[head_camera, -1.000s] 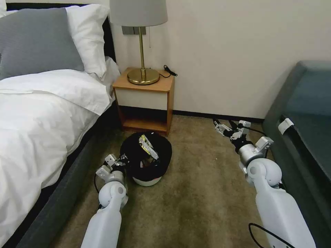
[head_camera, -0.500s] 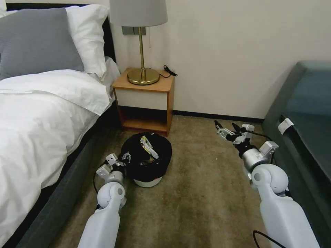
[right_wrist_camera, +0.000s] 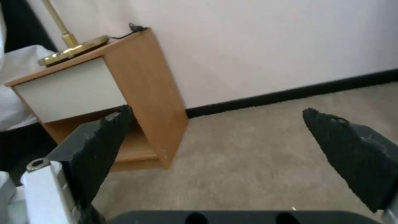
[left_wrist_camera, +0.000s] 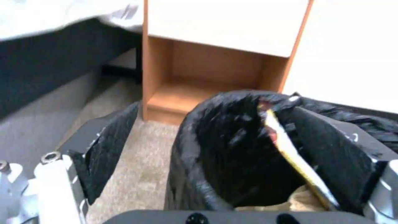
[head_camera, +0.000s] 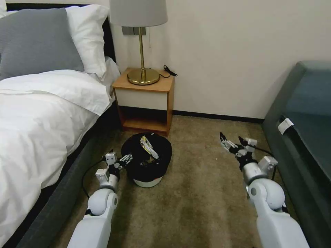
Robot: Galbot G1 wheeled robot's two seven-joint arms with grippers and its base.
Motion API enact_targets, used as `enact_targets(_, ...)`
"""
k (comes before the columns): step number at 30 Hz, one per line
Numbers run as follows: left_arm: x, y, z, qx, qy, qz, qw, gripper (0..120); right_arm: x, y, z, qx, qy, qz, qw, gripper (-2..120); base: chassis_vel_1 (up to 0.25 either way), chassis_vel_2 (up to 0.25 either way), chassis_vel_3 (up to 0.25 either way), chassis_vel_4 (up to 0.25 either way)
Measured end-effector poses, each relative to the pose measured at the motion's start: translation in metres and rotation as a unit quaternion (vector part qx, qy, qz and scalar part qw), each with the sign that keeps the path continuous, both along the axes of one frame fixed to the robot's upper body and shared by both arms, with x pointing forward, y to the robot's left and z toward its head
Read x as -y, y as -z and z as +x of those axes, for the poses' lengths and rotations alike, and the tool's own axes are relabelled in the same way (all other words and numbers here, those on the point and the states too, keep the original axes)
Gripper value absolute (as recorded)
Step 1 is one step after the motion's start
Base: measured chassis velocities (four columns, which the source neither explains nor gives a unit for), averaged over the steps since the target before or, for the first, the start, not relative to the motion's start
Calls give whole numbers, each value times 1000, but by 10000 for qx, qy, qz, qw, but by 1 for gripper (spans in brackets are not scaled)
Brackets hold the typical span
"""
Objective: Pick up the trash bin, then pick up the garbage on the floor and place it into the trash bin.
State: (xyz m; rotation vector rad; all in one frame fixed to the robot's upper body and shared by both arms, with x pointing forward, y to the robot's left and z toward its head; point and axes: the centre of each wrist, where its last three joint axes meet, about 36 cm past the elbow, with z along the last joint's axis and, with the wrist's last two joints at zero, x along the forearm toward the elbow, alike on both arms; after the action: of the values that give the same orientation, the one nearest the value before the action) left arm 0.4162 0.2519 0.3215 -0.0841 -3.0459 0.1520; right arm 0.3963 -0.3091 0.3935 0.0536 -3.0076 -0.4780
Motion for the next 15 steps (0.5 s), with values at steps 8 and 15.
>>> enact_targets(8, 11, -19, -23, 363, 280, 233, 9987, 100, -6, 8, -33, -72, 317, 169, 9993, 100, 0, 0, 0, 0)
enact_targets(15, 27, -38, -45, 739, 647, 437, 9942, 100, -16, 5, -53, -68, 581, 306, 9978, 100, 0, 0, 0, 0)
